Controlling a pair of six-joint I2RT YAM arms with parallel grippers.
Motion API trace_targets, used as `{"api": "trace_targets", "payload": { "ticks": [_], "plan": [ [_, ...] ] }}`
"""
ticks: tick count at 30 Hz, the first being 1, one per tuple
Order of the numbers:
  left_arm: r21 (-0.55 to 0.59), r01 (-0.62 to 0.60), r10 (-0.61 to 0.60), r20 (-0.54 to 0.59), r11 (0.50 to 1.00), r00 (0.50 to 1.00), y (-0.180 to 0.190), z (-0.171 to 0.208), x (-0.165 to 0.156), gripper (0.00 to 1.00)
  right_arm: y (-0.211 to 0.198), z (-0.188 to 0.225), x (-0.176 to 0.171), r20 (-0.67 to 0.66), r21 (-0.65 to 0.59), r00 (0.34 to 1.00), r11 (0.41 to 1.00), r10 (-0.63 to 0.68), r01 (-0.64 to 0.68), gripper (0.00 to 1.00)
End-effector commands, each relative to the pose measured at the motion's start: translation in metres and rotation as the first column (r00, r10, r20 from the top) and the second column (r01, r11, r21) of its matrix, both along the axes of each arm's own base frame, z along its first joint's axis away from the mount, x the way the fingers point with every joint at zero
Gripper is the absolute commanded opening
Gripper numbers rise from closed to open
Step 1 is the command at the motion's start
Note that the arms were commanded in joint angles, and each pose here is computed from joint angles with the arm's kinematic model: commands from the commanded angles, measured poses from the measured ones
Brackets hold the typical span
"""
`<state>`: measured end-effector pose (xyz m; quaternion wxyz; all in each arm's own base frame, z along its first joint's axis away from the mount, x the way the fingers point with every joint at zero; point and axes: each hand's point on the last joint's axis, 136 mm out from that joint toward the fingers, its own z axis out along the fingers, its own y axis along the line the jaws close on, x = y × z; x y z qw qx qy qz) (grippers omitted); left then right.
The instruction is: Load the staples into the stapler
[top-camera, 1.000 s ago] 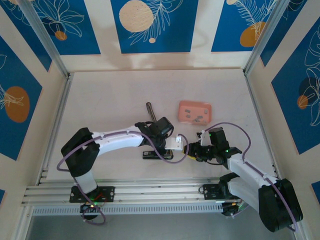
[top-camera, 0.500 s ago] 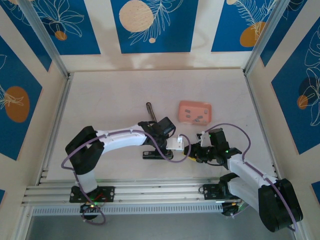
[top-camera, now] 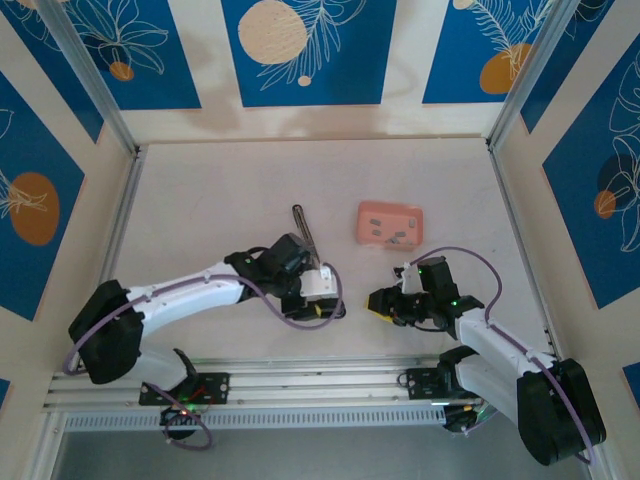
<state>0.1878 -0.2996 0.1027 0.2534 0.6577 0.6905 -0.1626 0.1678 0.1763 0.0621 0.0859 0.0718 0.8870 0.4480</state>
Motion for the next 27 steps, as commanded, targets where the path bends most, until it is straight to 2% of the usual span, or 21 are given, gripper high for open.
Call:
{"api": "trace_targets", "payload": {
  "ticks": [1,8,14,18,23,27],
  "plan": [
    [0.028,-0.005,0.004,0.006,1.000,1.000,0.015,-0.014,0.000,0.72,0.001,0.004,-0.002,0.007,0.013,1.000,1.000,0.014,-0.014,0.46],
    [0.069,0.001,-0.001,0.000,0.998,1.000,0.013,-0.034,0.007,0.71,0.001,0.005,-0.001,0.010,0.013,1.000,1.000,0.014,-0.014,0.46],
    [0.078,0.033,-0.029,-0.047,0.996,0.998,0.000,-0.046,0.010,0.66,0.001,0.004,-0.001,0.008,0.011,1.000,1.000,0.013,-0.013,0.47],
    [0.089,0.055,-0.048,-0.080,0.995,0.996,-0.004,-0.052,0.008,0.55,0.001,0.004,-0.002,0.006,0.011,1.000,1.000,0.013,-0.014,0.46],
    [0.079,0.075,-0.066,-0.111,0.994,0.992,-0.008,-0.052,0.003,0.36,0.000,0.003,-0.001,0.007,0.007,1.000,1.000,0.011,-0.011,0.46],
    [0.054,0.098,-0.089,-0.144,0.994,0.986,-0.006,-0.045,-0.008,0.27,0.000,0.003,-0.001,0.008,0.005,1.000,1.000,0.009,-0.009,0.47]
  ]
}}
